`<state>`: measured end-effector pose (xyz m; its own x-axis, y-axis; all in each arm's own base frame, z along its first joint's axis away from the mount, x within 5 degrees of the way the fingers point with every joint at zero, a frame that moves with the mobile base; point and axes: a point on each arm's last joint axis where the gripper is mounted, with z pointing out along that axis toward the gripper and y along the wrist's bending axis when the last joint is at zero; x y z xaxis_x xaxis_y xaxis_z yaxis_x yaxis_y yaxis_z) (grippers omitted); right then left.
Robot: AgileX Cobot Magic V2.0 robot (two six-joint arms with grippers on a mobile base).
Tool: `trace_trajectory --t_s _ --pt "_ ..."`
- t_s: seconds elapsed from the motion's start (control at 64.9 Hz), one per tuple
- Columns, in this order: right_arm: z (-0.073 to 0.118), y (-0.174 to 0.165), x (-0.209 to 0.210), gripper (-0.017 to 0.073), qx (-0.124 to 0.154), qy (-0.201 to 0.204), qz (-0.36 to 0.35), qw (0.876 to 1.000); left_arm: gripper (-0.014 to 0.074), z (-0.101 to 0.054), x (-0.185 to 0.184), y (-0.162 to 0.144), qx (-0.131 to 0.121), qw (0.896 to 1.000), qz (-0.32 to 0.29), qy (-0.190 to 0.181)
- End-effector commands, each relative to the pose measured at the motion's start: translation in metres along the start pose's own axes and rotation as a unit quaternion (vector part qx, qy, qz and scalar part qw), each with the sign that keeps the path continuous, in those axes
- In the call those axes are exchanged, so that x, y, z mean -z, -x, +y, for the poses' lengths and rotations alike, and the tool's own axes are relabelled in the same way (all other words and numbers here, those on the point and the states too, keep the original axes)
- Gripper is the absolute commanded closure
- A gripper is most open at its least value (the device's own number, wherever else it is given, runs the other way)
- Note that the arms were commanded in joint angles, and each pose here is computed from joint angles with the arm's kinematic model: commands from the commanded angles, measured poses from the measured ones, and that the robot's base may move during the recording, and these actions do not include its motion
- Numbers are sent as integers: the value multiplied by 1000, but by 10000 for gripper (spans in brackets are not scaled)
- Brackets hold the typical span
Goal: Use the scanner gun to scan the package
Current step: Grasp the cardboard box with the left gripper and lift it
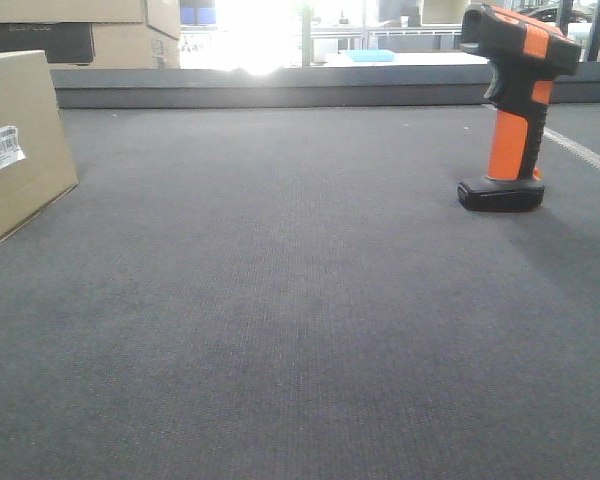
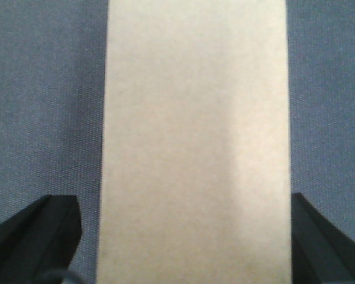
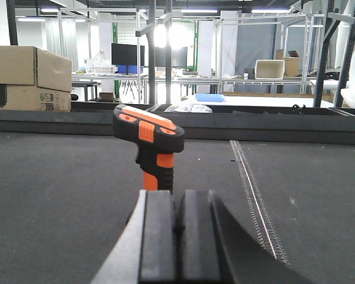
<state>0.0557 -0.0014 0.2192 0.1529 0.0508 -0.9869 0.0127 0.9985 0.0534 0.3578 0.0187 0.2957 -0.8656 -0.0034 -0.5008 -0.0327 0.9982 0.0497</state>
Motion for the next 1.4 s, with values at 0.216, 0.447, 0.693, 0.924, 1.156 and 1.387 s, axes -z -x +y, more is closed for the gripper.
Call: trace_trajectory --t_s 0.216,0.447,0.693,0.924,1.156,1.387 --pt "0 2 0 721 1 -1 -12 1000 440 -3 1 2 1 1000 -3 -5" --pt "0 2 0 721 1 -1 -12 1000 631 -15 2 3 39 998 -3 -57" --pt "0 2 0 721 1 -1 -12 1000 630 -67 15 9 1 993 -20 -115" --pt "0 2 0 721 1 -1 -12 1000 630 -107 28 15 46 981 -49 -180" --pt "0 2 0 721 1 -1 -12 1000 630 -128 33 20 106 970 -82 -204" --pt "0 2 0 721 1 -1 -12 1000 630 -166 27 16 103 962 -93 -235"
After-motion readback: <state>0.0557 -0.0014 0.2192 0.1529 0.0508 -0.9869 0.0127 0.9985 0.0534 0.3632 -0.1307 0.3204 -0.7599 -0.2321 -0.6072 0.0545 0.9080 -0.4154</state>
